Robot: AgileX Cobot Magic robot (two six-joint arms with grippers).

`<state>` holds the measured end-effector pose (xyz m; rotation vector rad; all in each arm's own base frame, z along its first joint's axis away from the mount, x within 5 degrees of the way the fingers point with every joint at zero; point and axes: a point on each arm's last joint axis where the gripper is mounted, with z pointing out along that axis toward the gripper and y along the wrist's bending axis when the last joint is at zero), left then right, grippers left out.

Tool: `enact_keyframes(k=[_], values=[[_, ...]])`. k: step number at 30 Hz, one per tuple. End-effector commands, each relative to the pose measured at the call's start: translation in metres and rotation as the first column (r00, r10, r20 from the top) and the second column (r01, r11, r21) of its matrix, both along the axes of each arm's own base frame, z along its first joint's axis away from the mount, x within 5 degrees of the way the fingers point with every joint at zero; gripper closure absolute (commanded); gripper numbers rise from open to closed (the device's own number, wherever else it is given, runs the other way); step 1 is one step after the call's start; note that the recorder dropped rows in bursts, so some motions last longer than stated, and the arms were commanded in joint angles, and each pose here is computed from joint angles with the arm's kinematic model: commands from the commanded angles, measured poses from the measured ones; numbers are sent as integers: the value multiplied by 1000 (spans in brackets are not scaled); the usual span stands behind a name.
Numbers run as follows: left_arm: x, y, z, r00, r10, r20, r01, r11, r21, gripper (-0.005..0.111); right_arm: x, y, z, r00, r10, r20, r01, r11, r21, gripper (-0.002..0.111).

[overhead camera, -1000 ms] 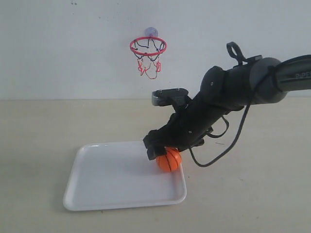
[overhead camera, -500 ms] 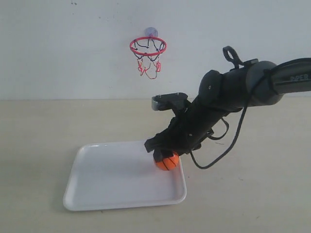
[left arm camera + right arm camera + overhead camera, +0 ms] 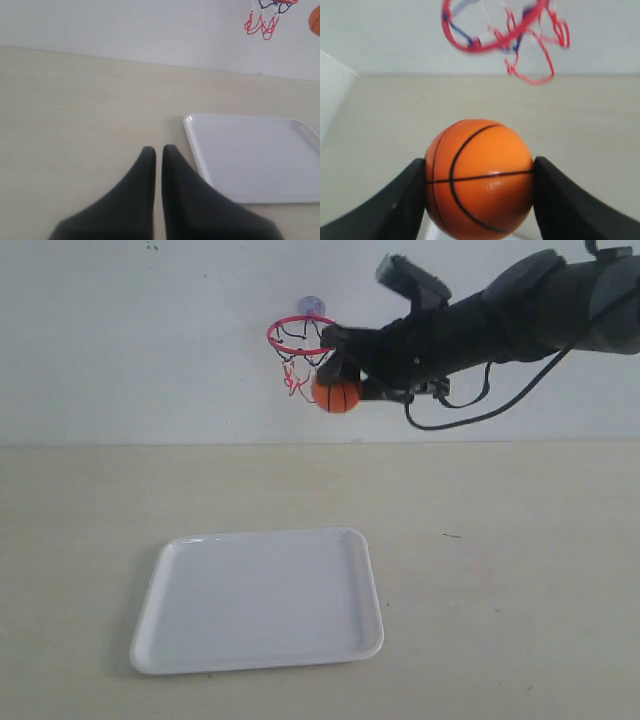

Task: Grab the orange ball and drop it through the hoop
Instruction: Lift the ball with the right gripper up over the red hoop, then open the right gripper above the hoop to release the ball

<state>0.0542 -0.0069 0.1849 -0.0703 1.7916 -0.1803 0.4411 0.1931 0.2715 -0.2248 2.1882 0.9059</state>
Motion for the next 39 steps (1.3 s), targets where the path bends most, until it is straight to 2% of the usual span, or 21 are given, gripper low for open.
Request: enact_keyframes(k=[1,12,23,26,30,35,36,38,39], values=[[0,0,2,1000,3,13,-3,1000,-5,103,21,-6,20,992,-81,101,61,981,185,109],[0,0,2,1000,3,13,-3,1000,-5,103,72,12,22,982,-104,160,39,930,365,109],[0,0,2,1000,3,13,-3,1000,-5,103,88,17,18,976,-122,180,39,913,406,107],[0,0,2,1000,3,13,-3,1000,-5,103,89,16,18,975,-134,177,51,912,408,91],[0,0,2,1000,3,13,-3,1000,-5,103,89,16,18,974,-139,177,56,911,408,54],[0,0,2,1000,3,13,-3,1000,-5,103,90,15,18,972,-153,177,69,910,409,51],[0,0,2,1000,3,13,-3,1000,-5,103,90,15,18,972,-155,179,71,912,404,39],[0,0,2,1000,3,13,-3,1000,-5,103,90,15,17,970,-151,188,68,919,389,23],[0,0,2,1000,3,13,-3,1000,-5,103,90,15,17,971,-151,187,68,919,389,23]])
